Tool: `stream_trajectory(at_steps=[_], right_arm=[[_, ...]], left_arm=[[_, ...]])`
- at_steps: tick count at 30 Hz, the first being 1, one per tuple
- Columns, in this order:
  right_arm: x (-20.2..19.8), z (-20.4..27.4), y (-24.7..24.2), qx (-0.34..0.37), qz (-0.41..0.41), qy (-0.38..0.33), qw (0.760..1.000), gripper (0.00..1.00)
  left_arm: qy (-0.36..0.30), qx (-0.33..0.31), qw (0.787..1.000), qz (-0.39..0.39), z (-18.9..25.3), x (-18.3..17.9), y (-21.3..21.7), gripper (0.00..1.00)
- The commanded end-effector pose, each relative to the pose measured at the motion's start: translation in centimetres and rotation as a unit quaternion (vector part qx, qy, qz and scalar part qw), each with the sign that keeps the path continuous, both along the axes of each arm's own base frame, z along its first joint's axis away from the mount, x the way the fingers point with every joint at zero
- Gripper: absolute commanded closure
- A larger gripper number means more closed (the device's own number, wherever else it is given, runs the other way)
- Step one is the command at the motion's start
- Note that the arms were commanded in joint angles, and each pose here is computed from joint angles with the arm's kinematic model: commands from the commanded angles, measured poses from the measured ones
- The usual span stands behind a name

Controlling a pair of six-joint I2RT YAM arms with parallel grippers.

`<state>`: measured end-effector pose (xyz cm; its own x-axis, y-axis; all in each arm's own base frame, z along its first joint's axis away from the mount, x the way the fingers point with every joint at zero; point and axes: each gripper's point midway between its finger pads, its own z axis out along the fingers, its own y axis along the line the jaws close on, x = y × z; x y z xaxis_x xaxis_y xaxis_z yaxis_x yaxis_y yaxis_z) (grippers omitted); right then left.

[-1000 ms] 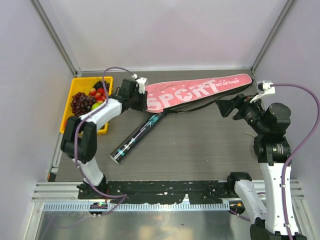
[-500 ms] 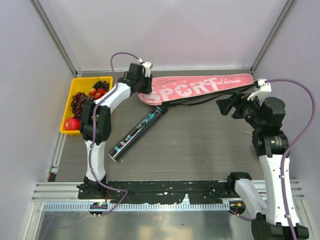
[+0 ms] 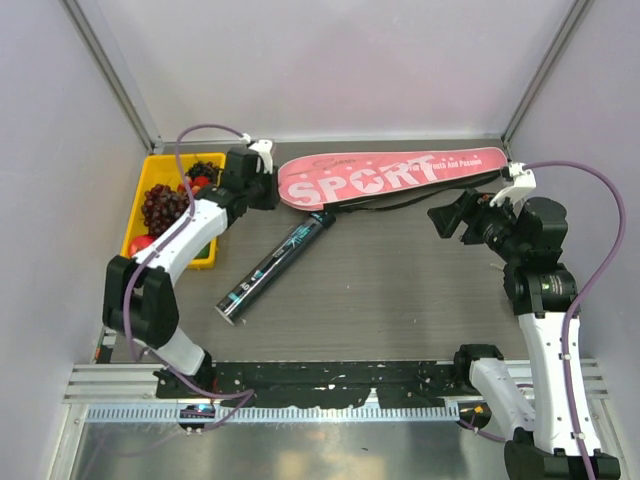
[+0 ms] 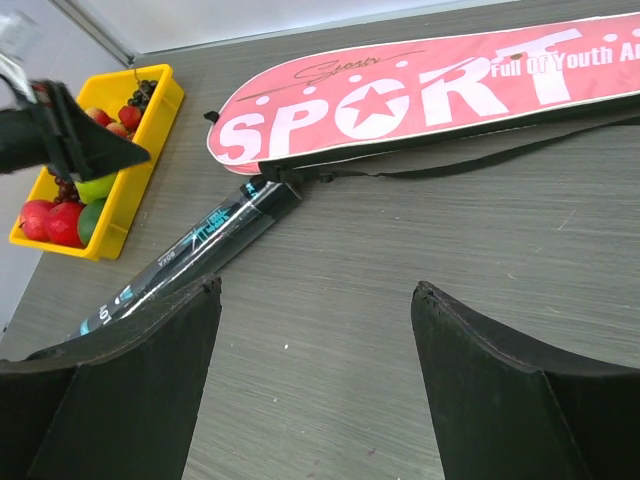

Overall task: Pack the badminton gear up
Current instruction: Place the racket bag at the center of the board.

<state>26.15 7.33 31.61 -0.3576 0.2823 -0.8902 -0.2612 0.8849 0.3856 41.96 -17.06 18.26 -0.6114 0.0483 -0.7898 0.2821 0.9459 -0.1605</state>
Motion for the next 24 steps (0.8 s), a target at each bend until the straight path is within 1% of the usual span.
stream_trajectory(at_steps=[1,5,8,11,14,17,19,20,22,23,24], right_arm=[[0.0,1.0,0.9,0.013,0.020,-0.019,1.000,0.19],[0.1,1.0,0.5,0.005,0.010,-0.018,1.000,0.19],[0.1,1.2,0.4,0.002,0.007,-0.019,1.000,0.19],[0.1,1.4,0.3,-0.001,0.004,-0.021,1.000,0.18],[0.3,0.6,0.1,-0.006,0.001,-0.013,1.000,0.19],[0.0,-1.6,-0.1,-0.020,-0.002,0.018,1.000,0.19],[-0.3,-2.9,0.1,-0.030,-0.005,0.041,0.999,0.19],[-0.4,-3.1,0.0,-0.031,-0.007,0.044,0.999,0.19],[-0.7,-3.3,0.1,-0.032,-0.006,0.053,0.998,0.11],[-1.0,-3.7,0.1,-0.033,-0.006,0.066,0.997,0.05],[-1.1,-3.6,0.2,-0.033,-0.003,0.068,0.997,0.05]], left_arm=[[0.076,-0.008,0.997,0.008,-6.0,-0.7,-0.7,0.71],[0.115,-0.017,0.993,-0.007,-8.5,0.6,-2.2,0.73],[0.114,-0.026,0.993,-0.009,-9.0,2.6,-3.2,0.74],[0.087,-0.024,0.996,-0.014,-8.7,5.7,-4.0,0.73],[0.049,-0.012,0.999,-0.011,-6.6,9.0,-4.3,0.72],[0.009,-0.030,0.999,-0.009,-4.4,11.0,-4.8,0.71],[-0.011,-0.043,0.999,-0.010,-3.3,11.8,-5.3,0.67],[-0.004,-0.042,0.999,-0.010,-3.3,11.8,-5.4,0.67],[0.030,-0.024,0.999,0.004,-3.3,11.2,-4.7,0.67],[0.044,-0.018,0.999,0.008,-3.4,10.7,-4.4,0.66],[0.051,-0.016,0.999,0.007,-3.5,9.8,-4.1,0.64]])
